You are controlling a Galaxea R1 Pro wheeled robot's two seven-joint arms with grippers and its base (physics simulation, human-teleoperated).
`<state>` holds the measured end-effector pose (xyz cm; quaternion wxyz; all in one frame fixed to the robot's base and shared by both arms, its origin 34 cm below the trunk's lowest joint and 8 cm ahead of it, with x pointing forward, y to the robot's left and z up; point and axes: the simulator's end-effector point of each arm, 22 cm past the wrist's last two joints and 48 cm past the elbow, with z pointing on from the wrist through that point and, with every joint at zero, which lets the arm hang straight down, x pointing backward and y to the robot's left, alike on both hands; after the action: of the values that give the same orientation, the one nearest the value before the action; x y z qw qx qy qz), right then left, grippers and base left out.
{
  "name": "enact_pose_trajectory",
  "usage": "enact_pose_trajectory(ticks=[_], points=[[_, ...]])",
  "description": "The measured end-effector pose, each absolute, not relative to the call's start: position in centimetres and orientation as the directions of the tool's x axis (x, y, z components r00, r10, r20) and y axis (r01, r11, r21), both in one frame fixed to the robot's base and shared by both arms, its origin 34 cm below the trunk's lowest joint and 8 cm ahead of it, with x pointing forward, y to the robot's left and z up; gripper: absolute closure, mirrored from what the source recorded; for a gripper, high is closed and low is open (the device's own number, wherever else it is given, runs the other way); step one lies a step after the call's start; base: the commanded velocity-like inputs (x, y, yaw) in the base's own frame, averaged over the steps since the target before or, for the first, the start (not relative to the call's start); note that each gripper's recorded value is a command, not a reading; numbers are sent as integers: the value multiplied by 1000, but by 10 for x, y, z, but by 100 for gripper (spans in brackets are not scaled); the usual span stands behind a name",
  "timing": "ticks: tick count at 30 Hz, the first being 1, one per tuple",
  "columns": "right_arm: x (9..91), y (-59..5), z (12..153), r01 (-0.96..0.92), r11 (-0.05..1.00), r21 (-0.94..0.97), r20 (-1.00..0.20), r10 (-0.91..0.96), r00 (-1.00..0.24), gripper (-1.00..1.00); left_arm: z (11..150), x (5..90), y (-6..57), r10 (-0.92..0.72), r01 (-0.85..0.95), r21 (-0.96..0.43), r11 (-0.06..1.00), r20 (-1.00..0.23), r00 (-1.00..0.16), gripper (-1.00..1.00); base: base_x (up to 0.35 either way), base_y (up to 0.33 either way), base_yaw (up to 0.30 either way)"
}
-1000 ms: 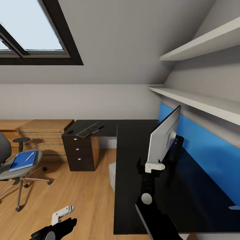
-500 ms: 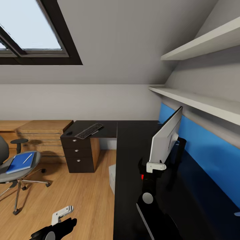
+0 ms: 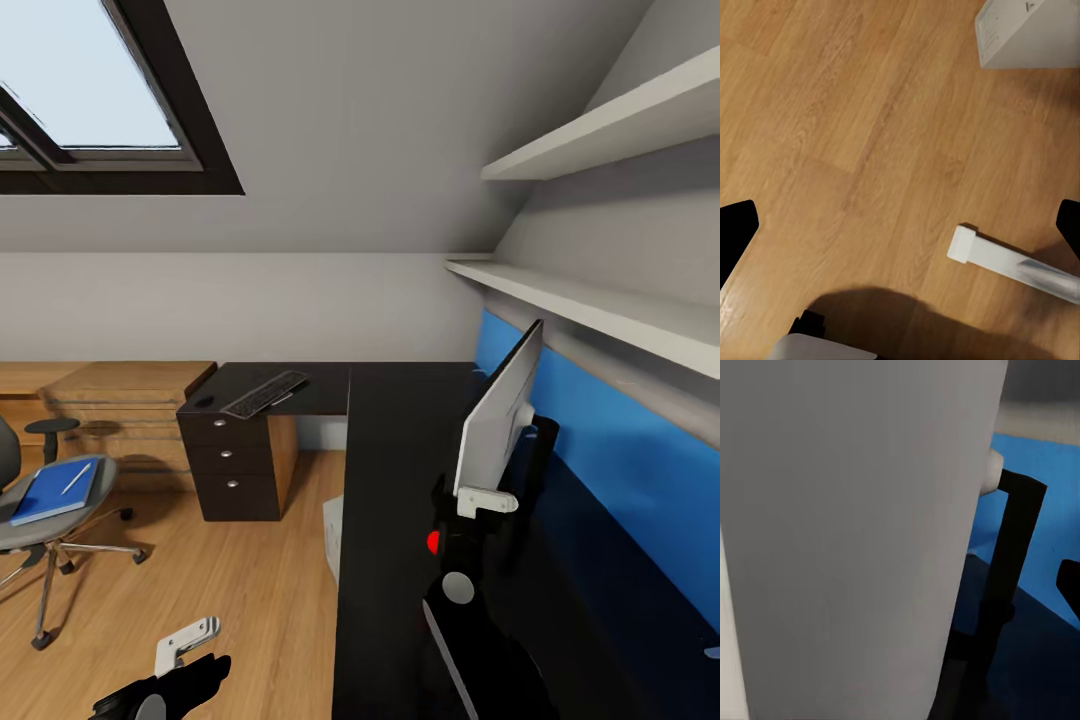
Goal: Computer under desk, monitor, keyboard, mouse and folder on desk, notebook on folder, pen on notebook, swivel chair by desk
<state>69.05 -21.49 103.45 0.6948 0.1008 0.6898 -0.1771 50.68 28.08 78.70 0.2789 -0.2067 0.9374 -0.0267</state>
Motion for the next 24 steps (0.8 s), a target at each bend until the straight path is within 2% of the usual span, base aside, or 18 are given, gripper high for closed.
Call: enact_pose_trajectory(ticks=[5,8,18,24], points=[[691,-215,1034,386,917,-104,-994,-106,-15,-100,787,507,281,-403,-373,-165,913,-511,-759,-100,-7,-8,0],[691,-216,1034,387,916,-104,-994,-106,-15,-100,787,507,282,-403,-374,-164,913,-511,-760,-100,-200,-115,0],[691,-215,1034,385,917,-103,-994,-106,-14,-100,787,506,291,-418,-395,-160,905,-513,-750,-100,-215,-194,0],[691,-215,1035,385,917,-103,-994,-106,-13,-100,787,502,310,-455,-439,-160,884,-514,-727,-100,-37,-220,0]])
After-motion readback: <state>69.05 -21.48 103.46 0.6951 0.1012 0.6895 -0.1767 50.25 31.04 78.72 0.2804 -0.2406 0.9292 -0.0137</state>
